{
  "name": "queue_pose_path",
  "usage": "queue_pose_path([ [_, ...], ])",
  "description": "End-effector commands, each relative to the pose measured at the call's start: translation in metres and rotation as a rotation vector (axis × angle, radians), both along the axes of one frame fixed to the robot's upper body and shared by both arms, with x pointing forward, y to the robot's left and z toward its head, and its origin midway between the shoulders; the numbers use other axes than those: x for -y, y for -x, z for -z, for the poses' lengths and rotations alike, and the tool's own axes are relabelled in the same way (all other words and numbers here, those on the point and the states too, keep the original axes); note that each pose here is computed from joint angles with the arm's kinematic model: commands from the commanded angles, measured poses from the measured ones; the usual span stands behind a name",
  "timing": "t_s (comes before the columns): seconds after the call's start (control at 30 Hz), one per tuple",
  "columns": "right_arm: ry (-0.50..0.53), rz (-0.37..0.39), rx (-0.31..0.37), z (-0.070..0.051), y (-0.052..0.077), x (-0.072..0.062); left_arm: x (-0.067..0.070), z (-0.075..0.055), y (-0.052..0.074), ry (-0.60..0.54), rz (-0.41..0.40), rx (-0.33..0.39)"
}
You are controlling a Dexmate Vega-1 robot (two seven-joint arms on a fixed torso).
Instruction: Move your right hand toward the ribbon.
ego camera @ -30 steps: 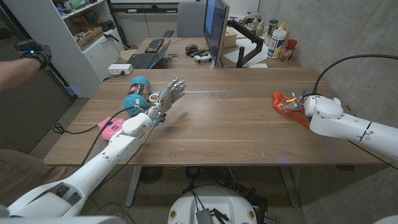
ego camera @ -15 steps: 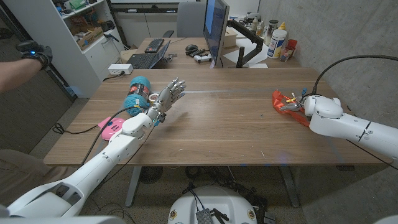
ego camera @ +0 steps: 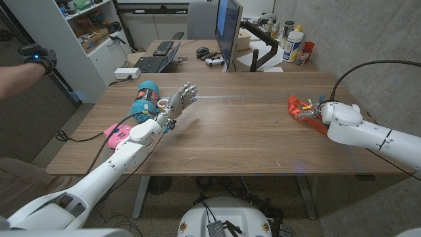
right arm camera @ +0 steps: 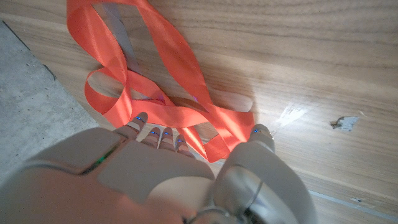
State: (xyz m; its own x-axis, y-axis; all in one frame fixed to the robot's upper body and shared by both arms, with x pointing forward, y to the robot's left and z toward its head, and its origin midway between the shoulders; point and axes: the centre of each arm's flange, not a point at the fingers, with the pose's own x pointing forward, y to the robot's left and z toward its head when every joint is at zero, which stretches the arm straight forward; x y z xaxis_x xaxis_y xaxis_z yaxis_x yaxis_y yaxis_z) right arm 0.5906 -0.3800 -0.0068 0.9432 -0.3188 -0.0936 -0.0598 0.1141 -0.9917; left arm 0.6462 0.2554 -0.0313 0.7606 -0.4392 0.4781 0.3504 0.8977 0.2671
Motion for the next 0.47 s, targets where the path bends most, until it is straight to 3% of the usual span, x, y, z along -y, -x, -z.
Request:
queue_pose_path([
  [0.03, -0.009, 0.000, 0.000, 0.0037, -0.0021, 0.0019, 0.0008, -0.0009, 0.0015, -0.009, -0.001, 0.003],
  [0.47, -0.009, 0.008, 0.004, 0.0061, 0.0006, 0.0046, 0.0025, 0.0030, 0.0018, -0.015, 0.003, -0.005],
])
